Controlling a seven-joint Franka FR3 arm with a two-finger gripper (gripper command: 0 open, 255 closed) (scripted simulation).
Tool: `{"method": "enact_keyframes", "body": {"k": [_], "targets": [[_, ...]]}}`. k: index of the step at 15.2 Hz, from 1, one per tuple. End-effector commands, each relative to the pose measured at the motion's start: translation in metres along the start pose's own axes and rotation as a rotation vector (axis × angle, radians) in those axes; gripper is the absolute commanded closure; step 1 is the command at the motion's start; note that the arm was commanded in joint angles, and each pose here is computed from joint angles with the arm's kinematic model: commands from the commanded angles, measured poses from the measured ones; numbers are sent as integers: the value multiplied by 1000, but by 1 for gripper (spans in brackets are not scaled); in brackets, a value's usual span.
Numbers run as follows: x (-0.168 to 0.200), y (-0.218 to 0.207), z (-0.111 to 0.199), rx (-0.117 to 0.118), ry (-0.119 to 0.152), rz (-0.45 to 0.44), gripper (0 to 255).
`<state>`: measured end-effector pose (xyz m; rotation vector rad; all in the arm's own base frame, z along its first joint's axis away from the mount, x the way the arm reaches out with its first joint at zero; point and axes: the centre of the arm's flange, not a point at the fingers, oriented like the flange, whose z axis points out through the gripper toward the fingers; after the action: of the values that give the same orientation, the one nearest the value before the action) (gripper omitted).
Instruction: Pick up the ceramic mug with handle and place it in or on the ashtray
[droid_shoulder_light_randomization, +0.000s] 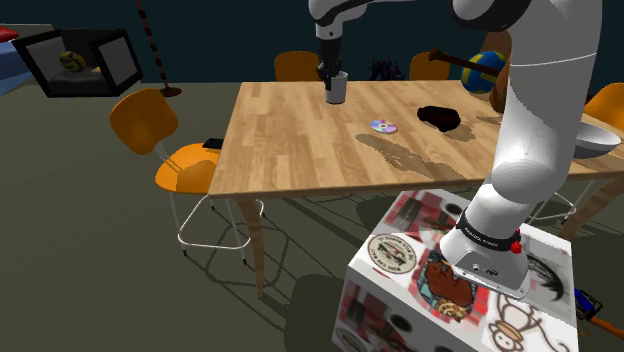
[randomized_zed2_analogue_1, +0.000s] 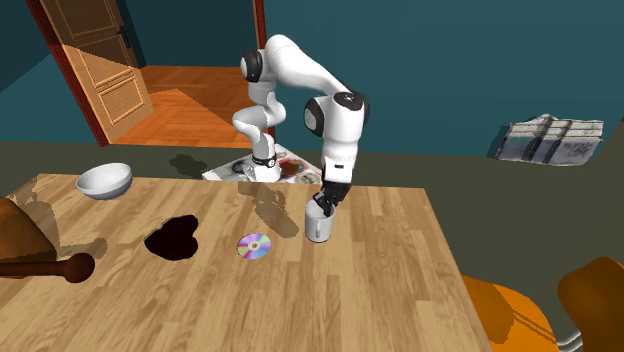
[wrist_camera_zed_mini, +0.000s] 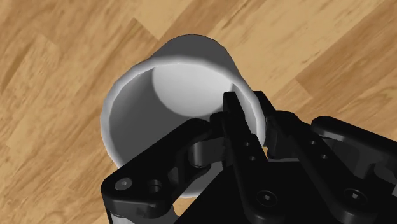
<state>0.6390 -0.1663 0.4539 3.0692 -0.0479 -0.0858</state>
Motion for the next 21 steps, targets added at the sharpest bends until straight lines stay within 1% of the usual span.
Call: {"method": "enact_keyframes", "body": {"k": [1,2,21], "targets": [[-1,0,-11,0,0,0,255],[-2,1,-16,0,0,0,255],[-176,181,-6,0,0,0,255]]}}
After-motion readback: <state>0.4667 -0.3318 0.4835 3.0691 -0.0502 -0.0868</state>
